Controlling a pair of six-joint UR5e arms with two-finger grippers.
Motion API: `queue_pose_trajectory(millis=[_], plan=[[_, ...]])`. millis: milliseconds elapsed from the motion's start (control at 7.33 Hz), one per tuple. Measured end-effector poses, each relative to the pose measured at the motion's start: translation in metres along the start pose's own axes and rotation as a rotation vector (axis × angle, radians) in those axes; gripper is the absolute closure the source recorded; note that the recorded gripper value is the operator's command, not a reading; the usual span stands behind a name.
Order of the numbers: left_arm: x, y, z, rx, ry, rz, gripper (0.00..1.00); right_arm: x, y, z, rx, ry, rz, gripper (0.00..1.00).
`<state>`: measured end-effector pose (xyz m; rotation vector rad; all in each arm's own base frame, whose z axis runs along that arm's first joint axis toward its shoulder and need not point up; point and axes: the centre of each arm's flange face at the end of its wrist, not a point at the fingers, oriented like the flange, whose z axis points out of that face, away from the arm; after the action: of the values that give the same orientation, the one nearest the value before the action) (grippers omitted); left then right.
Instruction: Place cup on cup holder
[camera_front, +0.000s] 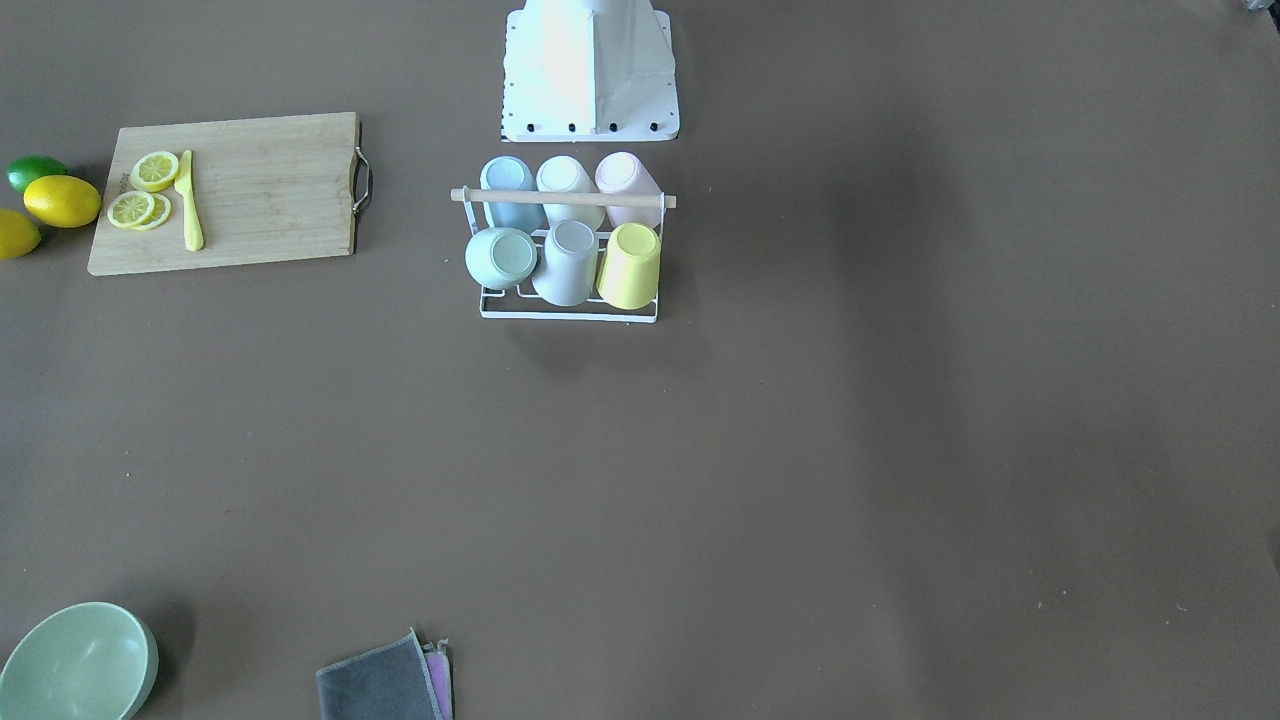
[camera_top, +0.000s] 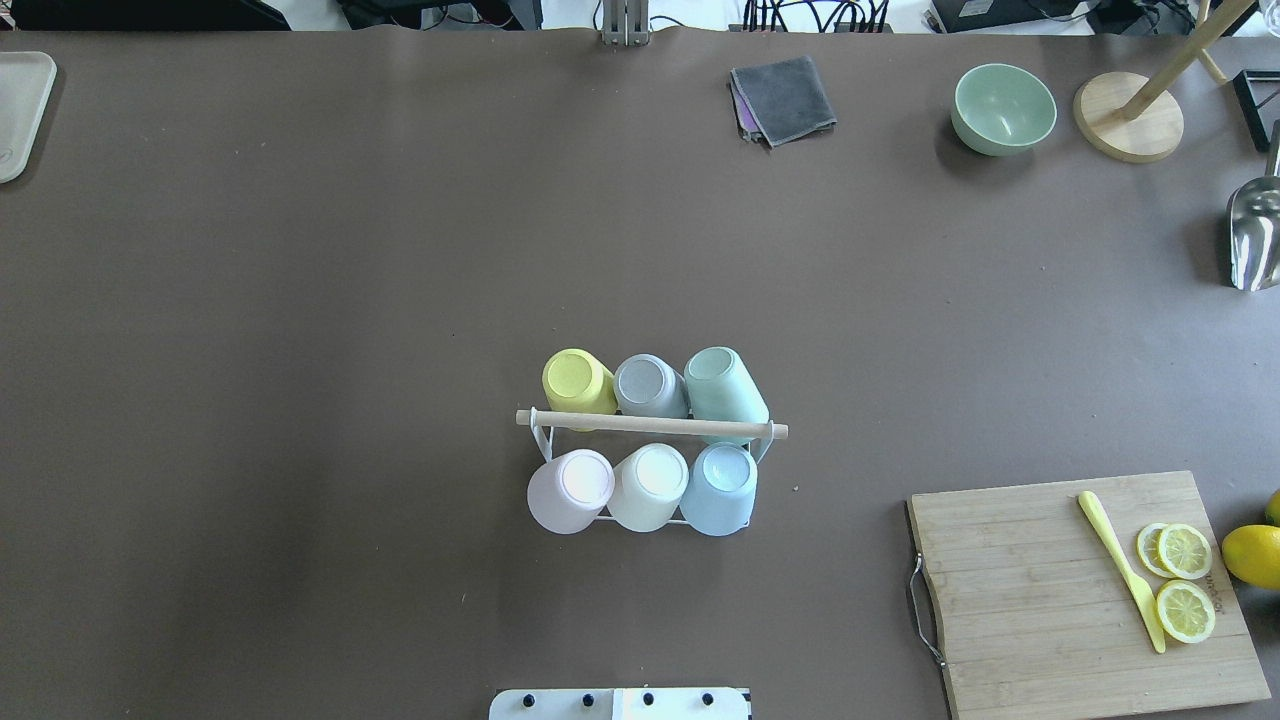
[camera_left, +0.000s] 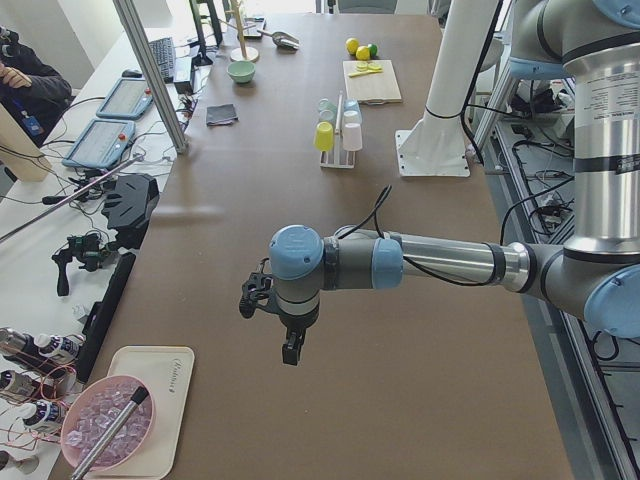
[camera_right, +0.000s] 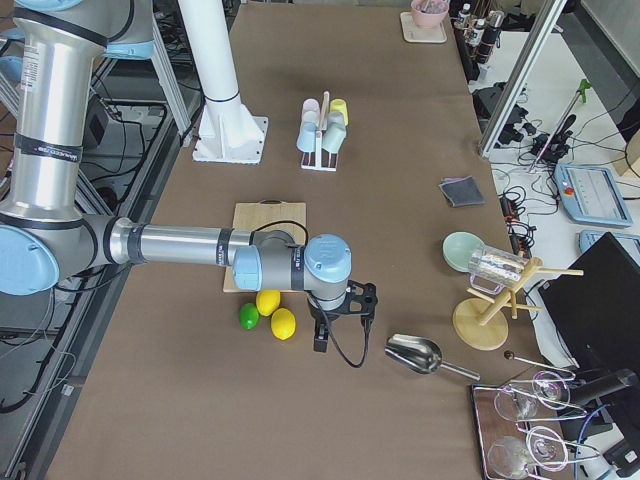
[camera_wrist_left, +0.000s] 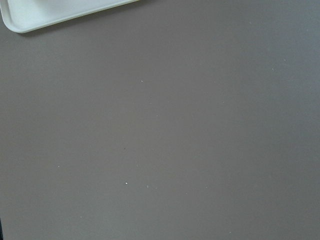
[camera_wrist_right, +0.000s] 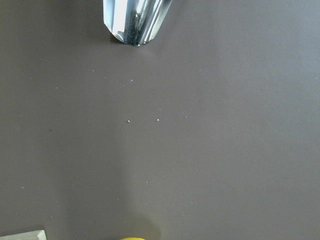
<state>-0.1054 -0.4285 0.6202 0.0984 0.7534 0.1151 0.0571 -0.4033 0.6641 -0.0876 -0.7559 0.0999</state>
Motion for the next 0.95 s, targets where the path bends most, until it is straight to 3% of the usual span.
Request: queue_pose_trajectory(millis=[273, 955], plan=[[0.001, -0.001, 0.001, 0.004, 0.028, -0.043, 0.01, -0.001, -0.004, -0.006, -0.009, -0.001, 0.005, 0.0], [0.001, -0.002, 0.002, 0.022, 0.029, -0.031, 0.01, -0.014, -0.015, -0.021, 0.001, 0.0, -0.001, 0.0]])
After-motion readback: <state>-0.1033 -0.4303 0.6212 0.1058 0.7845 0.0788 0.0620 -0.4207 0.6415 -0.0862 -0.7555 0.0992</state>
